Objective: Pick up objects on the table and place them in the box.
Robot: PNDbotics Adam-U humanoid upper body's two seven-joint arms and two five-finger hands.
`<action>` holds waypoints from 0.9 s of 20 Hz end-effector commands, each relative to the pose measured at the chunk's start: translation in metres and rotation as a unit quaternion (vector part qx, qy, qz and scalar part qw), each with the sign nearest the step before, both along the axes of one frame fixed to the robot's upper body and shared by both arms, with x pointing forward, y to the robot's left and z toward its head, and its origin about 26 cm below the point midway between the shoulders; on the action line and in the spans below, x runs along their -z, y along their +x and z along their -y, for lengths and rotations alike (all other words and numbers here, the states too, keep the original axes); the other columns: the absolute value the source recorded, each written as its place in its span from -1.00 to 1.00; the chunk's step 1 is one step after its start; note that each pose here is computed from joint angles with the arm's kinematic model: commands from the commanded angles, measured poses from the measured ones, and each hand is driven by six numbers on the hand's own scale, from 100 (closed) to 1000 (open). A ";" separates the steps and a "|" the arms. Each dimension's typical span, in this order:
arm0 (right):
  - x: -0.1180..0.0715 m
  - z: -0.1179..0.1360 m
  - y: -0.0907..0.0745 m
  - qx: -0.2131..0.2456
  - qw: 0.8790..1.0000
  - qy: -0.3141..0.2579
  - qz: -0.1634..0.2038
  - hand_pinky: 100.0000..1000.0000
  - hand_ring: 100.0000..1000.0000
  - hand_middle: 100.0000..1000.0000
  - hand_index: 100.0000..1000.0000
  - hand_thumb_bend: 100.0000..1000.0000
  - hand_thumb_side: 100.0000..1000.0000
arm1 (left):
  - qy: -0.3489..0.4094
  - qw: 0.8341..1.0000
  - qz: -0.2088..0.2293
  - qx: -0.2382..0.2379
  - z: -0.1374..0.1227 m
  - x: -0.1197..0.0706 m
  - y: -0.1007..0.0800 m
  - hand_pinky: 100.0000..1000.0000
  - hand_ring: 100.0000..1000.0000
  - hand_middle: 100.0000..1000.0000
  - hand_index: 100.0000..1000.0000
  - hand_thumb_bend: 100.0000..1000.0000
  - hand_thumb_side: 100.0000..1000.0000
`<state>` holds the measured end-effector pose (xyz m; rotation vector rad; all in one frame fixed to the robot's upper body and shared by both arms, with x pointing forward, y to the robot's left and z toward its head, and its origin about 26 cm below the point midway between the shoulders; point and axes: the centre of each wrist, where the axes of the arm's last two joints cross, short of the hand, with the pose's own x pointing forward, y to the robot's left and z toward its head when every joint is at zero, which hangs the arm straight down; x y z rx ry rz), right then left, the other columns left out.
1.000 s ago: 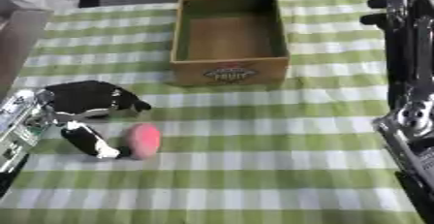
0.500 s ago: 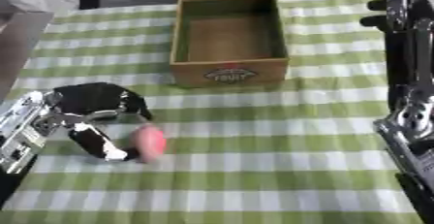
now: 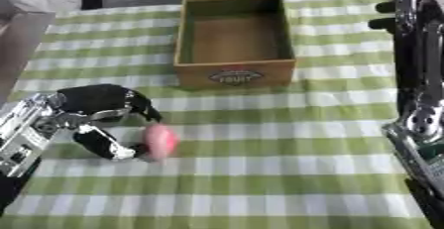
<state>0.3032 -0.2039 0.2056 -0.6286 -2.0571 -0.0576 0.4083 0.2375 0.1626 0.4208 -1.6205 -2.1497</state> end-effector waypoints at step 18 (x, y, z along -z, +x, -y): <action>-0.008 0.000 -0.003 0.042 0.999 0.008 0.002 0.67 0.24 0.24 0.75 -1.00 0.98 | 0.156 0.971 -0.024 0.181 0.011 -0.004 0.003 0.06 0.11 0.09 0.40 -1.00 -0.54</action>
